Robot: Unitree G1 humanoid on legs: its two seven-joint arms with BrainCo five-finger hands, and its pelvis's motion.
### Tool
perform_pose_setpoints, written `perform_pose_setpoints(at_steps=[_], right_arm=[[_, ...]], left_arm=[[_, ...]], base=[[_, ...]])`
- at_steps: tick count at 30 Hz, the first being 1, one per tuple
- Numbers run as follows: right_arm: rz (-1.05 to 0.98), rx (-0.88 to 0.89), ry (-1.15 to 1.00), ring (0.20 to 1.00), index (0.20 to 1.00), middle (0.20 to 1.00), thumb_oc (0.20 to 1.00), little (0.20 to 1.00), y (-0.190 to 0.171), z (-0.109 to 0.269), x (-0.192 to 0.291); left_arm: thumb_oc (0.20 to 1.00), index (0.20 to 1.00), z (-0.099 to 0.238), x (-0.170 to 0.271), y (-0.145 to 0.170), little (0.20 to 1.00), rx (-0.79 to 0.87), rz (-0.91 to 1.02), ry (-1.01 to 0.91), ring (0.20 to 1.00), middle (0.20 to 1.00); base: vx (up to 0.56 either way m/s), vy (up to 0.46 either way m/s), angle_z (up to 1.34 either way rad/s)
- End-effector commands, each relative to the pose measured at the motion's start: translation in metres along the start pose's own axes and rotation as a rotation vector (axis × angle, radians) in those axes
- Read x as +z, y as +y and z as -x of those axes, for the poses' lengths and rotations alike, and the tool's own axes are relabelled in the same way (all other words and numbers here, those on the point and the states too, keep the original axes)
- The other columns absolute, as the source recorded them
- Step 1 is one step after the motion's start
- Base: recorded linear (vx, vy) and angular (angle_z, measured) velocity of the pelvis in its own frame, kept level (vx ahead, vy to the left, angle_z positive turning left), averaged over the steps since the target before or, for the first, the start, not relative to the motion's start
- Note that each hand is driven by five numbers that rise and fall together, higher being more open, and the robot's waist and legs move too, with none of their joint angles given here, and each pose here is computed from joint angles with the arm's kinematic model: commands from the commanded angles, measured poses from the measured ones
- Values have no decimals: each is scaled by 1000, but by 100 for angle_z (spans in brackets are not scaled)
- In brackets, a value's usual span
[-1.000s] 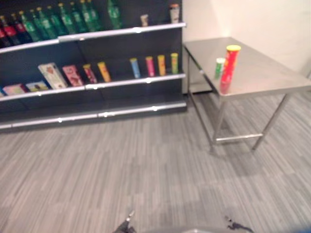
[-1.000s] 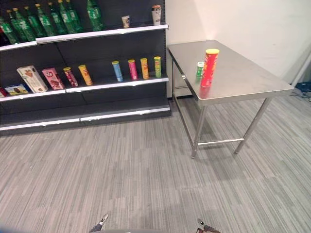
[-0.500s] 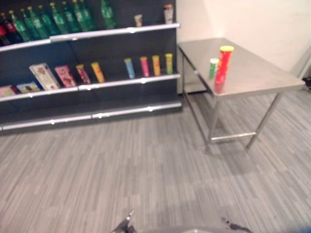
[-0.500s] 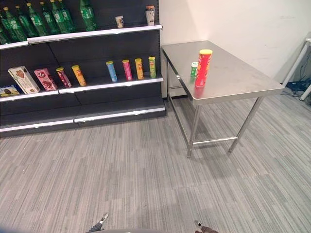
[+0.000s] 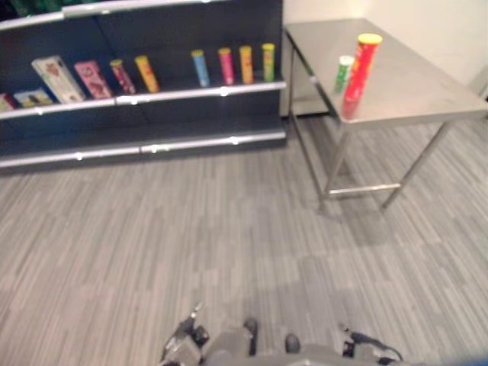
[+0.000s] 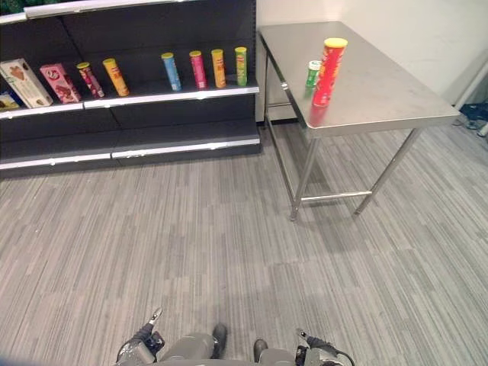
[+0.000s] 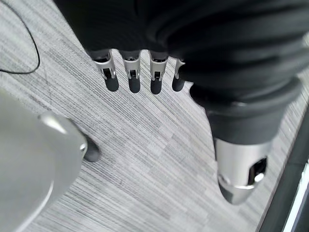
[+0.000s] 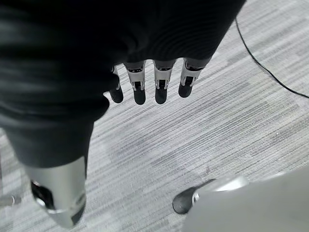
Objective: Put the goods on the table back onto the shelves and tidy them up.
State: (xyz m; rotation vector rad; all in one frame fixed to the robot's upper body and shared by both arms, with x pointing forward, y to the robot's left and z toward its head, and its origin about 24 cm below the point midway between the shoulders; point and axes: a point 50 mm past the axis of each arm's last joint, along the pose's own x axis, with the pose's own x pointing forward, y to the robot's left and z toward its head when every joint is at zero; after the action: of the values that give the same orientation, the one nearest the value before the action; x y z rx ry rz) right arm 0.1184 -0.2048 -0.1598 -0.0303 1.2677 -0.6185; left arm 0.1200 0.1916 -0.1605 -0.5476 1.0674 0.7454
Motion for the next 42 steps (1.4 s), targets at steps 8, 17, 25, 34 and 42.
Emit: perform_pose_setpoints(at_steps=[8,17,25,34,42], right_arm=[[-5,-18,73,1000,1000,1000,1000,1000,-1,1,-19],[-194,96,87,1000,1000,1000,1000,1000,30,12,-23],[-218,127,-3,1000,1000,1000,1000,1000,40,17,-9],[-225,63,88,1000,1000,1000,1000,1000,23,11,-38],[-193,126,31,1000,1000,1000,1000,1000,18,7,-27]], left_arm=[[1000,1000,11,-58,-6,1000,40,136,171,1000,1000],[1000,1000,3,-26,-5,1000,8,-116,70,1000,1000],[1000,1000,0,-16,-3,1000,-47,-399,21,1000,1000],[1000,1000,2,-31,3,1000,-79,-585,73,1000,1000],[1000,1000,1,-24,10,1000,-78,-591,31,1000,1000]], base=[[417,422,-42],[337,525,-32],[305,134,0],[422,16,63],[461,31,-10]])
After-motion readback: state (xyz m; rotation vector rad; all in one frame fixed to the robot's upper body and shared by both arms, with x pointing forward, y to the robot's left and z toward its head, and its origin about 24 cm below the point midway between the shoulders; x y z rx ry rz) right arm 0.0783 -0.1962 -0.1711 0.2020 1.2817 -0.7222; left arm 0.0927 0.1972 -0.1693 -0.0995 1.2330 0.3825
